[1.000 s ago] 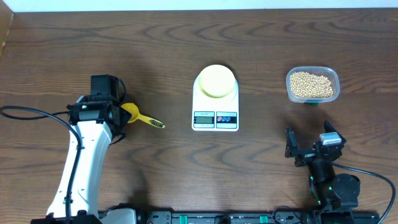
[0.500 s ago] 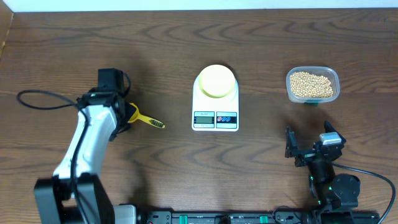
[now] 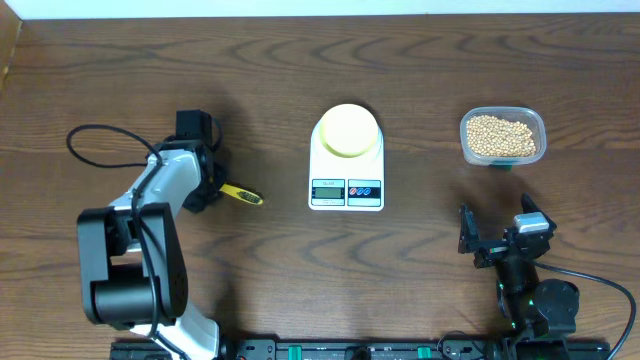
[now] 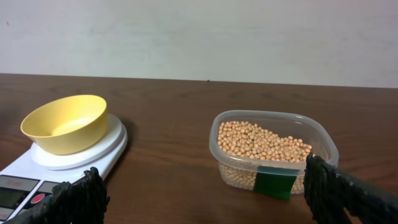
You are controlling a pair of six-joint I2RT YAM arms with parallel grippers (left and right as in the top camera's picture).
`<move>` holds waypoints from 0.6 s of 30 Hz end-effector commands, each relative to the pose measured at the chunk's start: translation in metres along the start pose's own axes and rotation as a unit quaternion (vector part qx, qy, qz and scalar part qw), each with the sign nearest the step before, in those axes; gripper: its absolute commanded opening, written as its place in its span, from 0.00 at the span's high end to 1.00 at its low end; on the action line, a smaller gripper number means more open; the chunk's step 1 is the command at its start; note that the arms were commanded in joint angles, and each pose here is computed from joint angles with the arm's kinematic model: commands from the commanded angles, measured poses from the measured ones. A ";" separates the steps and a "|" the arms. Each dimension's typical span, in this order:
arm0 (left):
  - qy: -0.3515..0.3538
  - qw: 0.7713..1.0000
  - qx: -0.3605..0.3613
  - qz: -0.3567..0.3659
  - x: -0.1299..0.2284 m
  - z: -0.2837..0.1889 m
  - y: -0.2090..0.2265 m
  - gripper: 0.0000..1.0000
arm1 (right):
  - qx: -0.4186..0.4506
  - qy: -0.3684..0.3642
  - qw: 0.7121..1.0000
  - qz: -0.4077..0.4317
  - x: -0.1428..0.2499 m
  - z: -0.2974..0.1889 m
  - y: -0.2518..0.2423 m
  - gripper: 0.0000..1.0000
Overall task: Scoop item into bowl and weigh 50g on scale
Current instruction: 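Lift the yellow scoop with left gripper toward the scale center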
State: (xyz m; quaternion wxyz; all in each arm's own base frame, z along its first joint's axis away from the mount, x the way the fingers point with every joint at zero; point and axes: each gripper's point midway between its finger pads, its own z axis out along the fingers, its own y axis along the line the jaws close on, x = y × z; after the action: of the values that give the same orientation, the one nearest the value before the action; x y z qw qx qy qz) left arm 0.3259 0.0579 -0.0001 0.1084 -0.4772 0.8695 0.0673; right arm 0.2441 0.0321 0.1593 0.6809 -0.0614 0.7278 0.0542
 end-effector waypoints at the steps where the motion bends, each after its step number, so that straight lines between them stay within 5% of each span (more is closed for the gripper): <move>1: -0.002 1.000 0.003 -0.016 -0.003 0.002 -0.002 0.87 | 0.005 0.000 1.000 -0.006 0.001 0.000 -0.002 0.01; 9: -0.006 1.000 0.009 0.000 -0.004 -0.016 0.002 0.93 | 0.005 0.000 1.000 -0.006 0.001 0.000 -0.002 0.01; 18: -0.023 0.997 0.077 -0.013 -0.002 -0.102 0.019 0.93 | 0.005 0.000 1.000 -0.006 0.001 0.000 -0.002 0.01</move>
State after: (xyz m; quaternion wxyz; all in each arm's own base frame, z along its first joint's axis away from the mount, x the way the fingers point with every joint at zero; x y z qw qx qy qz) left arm 0.2996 0.0541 0.0694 0.1360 -0.4802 0.8652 0.0477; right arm 0.2441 0.0321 0.1593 0.6809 -0.0614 0.7278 0.0542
